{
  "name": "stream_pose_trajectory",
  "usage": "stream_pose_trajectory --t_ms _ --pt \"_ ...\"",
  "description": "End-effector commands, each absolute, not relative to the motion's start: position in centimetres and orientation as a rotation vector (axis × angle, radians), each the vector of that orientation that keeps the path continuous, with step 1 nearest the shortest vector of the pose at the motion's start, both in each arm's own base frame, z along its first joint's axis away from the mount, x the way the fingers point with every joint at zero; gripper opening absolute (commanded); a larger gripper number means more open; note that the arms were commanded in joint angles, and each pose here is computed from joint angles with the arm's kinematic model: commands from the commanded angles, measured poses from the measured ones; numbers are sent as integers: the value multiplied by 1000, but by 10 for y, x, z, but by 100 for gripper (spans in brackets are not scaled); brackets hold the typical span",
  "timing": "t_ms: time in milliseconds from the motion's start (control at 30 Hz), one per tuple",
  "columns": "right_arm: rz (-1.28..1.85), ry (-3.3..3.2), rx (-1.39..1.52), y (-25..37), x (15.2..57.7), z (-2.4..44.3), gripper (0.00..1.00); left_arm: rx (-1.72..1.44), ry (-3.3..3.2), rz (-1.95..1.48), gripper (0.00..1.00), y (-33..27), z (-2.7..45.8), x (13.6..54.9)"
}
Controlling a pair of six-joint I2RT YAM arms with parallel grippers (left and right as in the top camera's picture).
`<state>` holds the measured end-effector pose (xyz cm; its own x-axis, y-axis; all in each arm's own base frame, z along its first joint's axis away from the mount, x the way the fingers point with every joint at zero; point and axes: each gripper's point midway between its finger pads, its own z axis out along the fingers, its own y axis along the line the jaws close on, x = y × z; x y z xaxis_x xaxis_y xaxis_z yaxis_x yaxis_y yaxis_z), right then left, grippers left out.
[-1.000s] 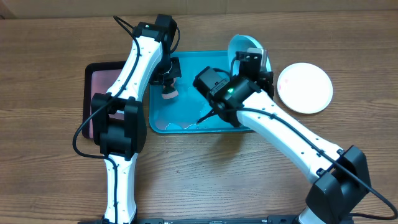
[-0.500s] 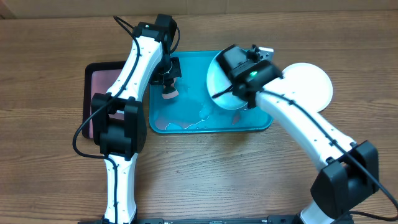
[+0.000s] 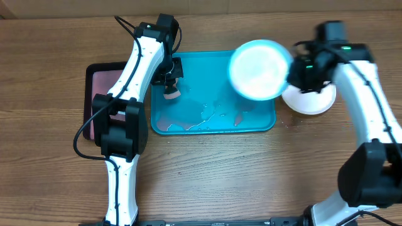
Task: Clean dirty plates on tray and stack at the side
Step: 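Lift the white plate with right gripper and stack it on the plates at right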
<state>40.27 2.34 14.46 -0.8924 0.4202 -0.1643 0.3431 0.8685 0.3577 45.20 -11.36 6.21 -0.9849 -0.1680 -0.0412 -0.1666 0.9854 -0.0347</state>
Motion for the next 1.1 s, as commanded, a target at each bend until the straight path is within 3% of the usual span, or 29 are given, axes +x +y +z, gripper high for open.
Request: stream_pose_trajectory --t_ms 0,200,533,933,1000,1067 --pt "485 2741 697 -22 402 152 4 -234 3100 -56 4 -117 57 451" --pt "78 2647 1044 -119 382 144 4 -231 3099 -56 4 -118 57 451" --pt "-71 2675 1201 -135 368 106 4 -226 3087 -61 4 -120 57 454" --pt "109 2738 1231 -112 377 48 5 -168 3060 -67 4 -121 64 461" --pt "188 2752 1166 -102 384 47 11 -170 3051 -46 4 -117 77 462" --pt "237 2768 1096 -92 390 49 27 -175 3025 -1 4 -111 95 466"
